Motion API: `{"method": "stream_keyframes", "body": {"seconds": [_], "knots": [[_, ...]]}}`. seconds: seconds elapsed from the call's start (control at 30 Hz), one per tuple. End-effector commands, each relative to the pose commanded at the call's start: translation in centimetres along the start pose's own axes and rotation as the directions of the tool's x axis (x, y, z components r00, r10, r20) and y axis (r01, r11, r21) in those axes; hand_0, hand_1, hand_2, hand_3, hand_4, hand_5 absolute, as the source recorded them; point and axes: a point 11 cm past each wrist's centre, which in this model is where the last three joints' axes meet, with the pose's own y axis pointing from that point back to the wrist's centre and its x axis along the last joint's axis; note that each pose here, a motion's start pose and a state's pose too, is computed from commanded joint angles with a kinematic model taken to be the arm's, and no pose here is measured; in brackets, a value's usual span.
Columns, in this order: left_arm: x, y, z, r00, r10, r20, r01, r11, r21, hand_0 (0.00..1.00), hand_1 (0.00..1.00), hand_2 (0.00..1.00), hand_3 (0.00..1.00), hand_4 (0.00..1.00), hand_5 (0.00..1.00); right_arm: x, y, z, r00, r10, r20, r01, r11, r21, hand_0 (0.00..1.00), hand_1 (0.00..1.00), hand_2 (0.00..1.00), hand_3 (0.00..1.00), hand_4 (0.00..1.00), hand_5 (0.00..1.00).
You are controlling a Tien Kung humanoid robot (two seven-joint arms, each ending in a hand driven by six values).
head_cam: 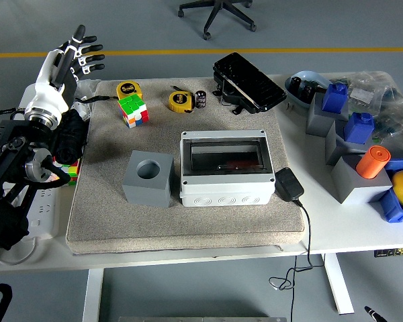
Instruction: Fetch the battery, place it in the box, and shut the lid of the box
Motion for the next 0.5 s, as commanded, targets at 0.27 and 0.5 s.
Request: {"method": "stream_keyframes", "body": {"seconds": [0.27,0.5], "knots": [[0.5,2.2,-1.8,0.998,0.056,0.031,-0.056,0.998,-0.003,0.585,0.671,0.645,0.612,0.998,0.455,-0.2,0.0,0.1,1.000,-0.003,0.002,0.003,1.000,0.000,0.580,0.639,0.652,0.579,0.949,0.494],[0.5,2.6,-3.4,0.999,0.002,0.050,-0.005,0.998,0.055,0.581,0.676,0.650,0.621,0.998,0.433,-0.1,0.0,0.2,1.000,-0.001,-0.002,0.001,1.000,-0.001,0.581,0.638,0.652,0.580,0.949,0.494]]}}
